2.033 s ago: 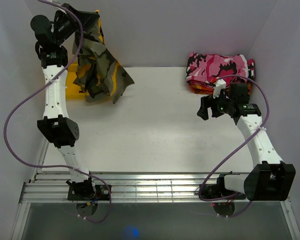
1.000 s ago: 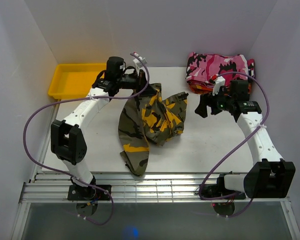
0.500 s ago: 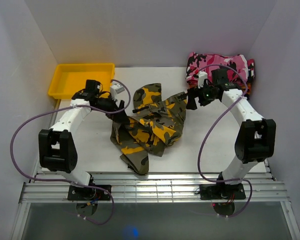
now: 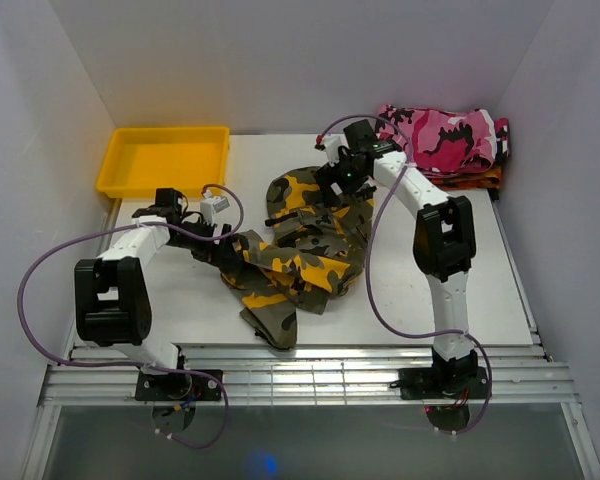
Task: Fold and stack the trousers
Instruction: Flatten the trousers out
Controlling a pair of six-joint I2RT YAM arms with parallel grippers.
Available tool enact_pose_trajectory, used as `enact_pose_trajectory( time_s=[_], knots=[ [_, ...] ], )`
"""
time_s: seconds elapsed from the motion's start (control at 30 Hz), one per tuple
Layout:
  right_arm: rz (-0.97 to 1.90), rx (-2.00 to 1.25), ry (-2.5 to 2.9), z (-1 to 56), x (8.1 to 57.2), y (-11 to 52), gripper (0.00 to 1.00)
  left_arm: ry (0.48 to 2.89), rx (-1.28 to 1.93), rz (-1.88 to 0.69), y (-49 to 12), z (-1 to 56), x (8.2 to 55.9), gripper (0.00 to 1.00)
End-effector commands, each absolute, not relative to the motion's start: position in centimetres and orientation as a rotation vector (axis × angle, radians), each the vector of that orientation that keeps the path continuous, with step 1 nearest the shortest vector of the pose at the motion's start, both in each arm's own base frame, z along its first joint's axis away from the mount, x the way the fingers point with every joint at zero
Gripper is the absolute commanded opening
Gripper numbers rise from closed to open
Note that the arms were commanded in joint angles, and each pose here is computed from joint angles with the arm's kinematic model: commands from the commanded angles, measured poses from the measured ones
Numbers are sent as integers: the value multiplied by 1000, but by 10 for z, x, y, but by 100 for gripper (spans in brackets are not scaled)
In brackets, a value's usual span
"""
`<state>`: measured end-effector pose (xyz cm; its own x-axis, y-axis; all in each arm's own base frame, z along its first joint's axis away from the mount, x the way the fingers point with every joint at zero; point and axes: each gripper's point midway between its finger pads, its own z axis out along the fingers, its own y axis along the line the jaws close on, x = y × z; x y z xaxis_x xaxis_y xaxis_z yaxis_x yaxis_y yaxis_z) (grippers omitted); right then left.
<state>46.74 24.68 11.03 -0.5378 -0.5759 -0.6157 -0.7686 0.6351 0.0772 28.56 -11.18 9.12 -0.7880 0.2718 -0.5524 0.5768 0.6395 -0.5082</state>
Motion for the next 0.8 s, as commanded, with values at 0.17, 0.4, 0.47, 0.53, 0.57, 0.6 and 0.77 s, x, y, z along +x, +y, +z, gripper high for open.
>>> enact_pose_trajectory(
  time_s=[0.17, 0.4, 0.47, 0.53, 0.57, 0.6, 0.77],
  knots=[
    [324, -1244, 2339, 62, 450, 290, 91, 2354, 606, -997, -100, 96, 304, 97],
    [359, -1271, 2331, 51, 452, 301, 19, 2404, 433, -940, -60, 84, 327, 37],
    [354, -1246, 2267, 81, 459, 304, 8, 2409, 379, -921, -43, 85, 339, 19],
    [355, -1208, 2176, 127, 465, 302, 8, 2368, 371, -854, -21, 103, 365, 10],
    [353, -1191, 2143, 144, 467, 300, 8, 2361, 373, -843, -16, 110, 370, 0],
    [349, -1168, 2119, 161, 468, 296, 8, 2345, 376, -808, -9, 119, 379, 0],
    [481, -1061, 1976, 254, 452, 258, 8, 2177, 497, -700, -1, 190, 413, 0]
  ],
)
